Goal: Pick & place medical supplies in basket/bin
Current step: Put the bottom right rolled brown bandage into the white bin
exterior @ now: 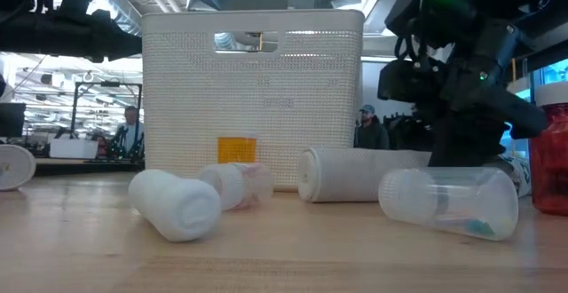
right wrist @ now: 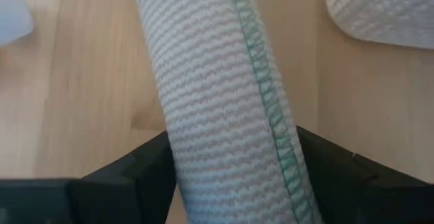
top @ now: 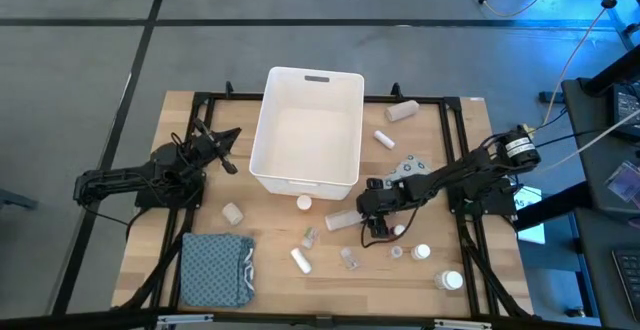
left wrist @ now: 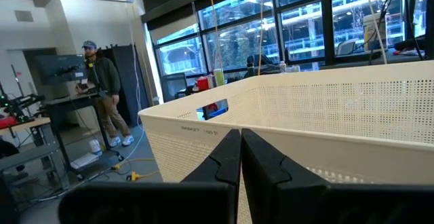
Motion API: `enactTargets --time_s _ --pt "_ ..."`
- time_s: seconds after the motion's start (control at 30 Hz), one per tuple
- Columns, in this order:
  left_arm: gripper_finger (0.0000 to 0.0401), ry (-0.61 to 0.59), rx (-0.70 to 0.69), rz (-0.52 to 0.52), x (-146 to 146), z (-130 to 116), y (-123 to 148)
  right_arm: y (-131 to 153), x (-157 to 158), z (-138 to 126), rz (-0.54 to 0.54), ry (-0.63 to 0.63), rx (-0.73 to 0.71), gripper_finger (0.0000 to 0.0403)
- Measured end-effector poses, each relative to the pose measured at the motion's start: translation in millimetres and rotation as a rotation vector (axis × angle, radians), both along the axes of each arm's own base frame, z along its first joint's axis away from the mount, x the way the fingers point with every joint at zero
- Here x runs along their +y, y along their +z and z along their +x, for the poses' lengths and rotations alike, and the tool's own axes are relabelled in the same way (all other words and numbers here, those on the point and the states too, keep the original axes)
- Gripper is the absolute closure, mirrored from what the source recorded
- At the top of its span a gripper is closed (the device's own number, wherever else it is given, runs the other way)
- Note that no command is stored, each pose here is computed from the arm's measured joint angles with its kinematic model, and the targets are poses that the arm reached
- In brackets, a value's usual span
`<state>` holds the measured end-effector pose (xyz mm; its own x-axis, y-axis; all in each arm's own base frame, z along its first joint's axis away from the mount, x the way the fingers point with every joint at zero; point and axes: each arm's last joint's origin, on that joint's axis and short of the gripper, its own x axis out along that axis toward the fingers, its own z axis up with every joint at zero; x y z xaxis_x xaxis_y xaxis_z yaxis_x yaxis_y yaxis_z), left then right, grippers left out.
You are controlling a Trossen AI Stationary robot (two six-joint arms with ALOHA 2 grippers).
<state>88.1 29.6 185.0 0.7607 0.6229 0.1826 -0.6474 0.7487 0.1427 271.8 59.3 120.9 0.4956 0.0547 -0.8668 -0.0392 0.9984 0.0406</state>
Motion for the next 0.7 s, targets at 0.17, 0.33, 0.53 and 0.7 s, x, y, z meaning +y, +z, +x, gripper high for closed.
enactTargets --time_s 0.17,0.33,0.53,0.7 --pt "0.0393 0.0 0.0 0.0 0 0 0 11 0 -2 0.022 0.011 -0.032 0.0215" --pt "0.0395 0.0 0.0 0.0 0 0 0 25 2 -5 0.086 0.066 -0.069 0.0267" --pt "0.0395 0.0 0.0 0.0 0 0 0 52 4 -10 0.197 0.096 -0.142 0.0277" --pt "0.0393 0.0 0.0 0.0 0 0 0 94 10 -9 0.292 0.157 -0.231 0.0275"
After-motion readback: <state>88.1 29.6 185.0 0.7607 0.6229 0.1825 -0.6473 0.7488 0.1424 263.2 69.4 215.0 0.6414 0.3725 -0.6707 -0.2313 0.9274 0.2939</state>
